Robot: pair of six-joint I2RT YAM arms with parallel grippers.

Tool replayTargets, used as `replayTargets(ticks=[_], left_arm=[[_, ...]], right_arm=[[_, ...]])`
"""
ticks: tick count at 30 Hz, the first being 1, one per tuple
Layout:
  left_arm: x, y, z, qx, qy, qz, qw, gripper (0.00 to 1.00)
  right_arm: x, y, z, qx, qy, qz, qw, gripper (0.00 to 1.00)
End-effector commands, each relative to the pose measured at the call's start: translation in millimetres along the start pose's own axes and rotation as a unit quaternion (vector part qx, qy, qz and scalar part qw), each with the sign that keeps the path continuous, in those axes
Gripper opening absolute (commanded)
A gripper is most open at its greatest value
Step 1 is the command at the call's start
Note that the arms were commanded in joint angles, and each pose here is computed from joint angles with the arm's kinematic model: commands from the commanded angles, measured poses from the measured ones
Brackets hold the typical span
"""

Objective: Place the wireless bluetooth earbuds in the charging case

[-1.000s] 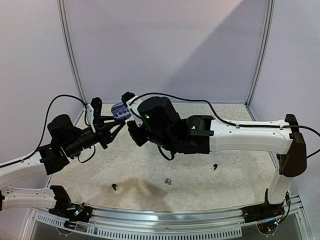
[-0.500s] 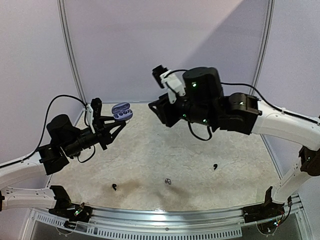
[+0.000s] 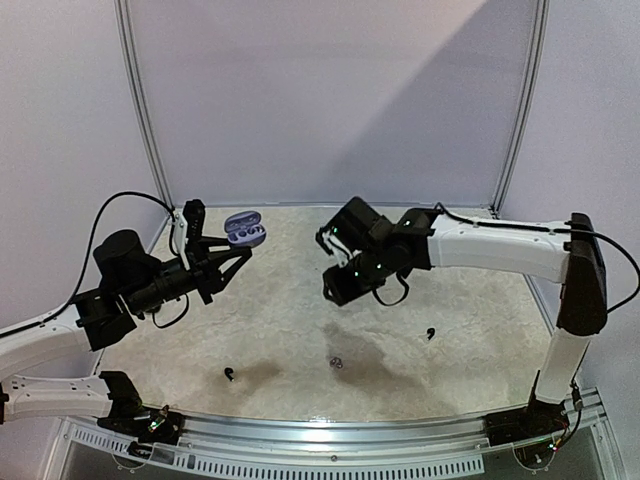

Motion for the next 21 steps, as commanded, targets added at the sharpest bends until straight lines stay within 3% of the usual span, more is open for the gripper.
replayTargets(ticks=[1,12,21], left_arm=[[3,-2,-8,0.001,-0.004,0.01,1.0,0.0],[4,-3,-6,-0.004,0.0,0.015,1.0,0.0],[4,-2,-5,-0.008,0.0,0.013,1.0,0.0]], right_arm=[[-34,5,48,0.002,0.11,-0.067,0.992,0.43],[-76,-7,103,0.014,0.153,-0.084,0.985,0.37],[-88,-3,118,0.022,0.164,-0.098,0.981,0.37]])
Point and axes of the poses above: each gripper's point midway between its finger pads, its own x axis back along the fingers, its own y axis along the line the jaws close on, z = x × y, the point moved 8 cm from there along x, back along the fingers
